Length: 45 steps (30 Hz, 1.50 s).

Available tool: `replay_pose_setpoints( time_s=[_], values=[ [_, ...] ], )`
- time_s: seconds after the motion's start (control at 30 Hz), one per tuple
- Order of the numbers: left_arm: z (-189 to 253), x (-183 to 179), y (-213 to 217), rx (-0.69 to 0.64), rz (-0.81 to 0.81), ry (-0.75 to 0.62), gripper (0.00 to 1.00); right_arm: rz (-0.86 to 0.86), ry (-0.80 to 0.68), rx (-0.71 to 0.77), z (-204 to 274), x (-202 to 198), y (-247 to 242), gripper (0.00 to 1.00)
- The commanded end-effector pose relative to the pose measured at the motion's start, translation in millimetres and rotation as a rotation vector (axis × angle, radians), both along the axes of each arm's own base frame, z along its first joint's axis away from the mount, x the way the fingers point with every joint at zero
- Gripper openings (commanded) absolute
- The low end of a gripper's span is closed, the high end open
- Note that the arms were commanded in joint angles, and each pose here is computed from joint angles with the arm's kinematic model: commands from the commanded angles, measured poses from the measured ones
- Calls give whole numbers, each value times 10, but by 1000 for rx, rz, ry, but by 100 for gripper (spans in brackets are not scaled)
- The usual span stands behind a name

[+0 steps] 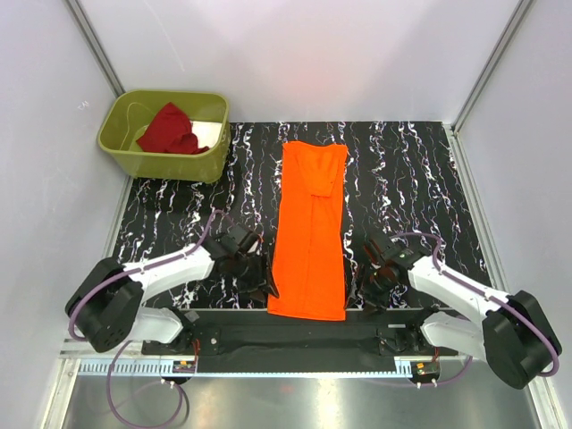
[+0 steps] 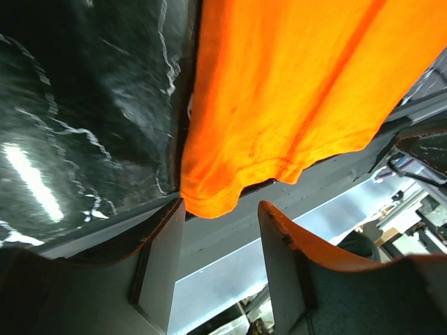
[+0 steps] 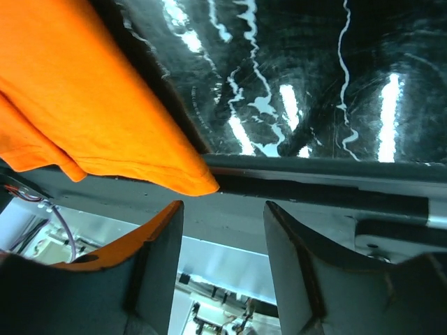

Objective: Fold and stack the t-shirts
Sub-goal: Fold the tshirt

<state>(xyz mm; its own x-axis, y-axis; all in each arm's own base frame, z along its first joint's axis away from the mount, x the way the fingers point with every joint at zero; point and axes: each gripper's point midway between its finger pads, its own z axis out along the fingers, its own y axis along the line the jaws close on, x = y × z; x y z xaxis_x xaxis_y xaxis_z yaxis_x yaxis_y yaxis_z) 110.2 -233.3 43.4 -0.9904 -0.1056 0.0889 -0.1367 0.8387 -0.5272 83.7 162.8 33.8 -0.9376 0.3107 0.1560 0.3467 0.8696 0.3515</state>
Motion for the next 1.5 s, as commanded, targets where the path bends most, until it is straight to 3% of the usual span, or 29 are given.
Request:
replay_pose_setpoints(
  time_s=[0.0,0.63,0.77,1.17,1.27,1.4,1.47],
  values=[
    [-81,-62,-60,6,23,12,51,-40,6,93,-9,28,152,56],
    [-383,-201,105,60,55,35,52,12,-3,143,-189,68,252,53],
    [-423,-244,108,46,62,51,47,14,9,148,-228,52,256,53],
    [-476,-348,193,57,56,67,19,26,24,170,-278,12,277,49],
    [-494,-386,205,60,47,78,15,25,30,172,-294,5,280,43],
    [-495,-432,206,60,39,75,16,18,33,170,-297,-11,269,38],
    [-515,-453,235,66,38,76,25,14,29,172,-289,-11,268,38]
  ],
)
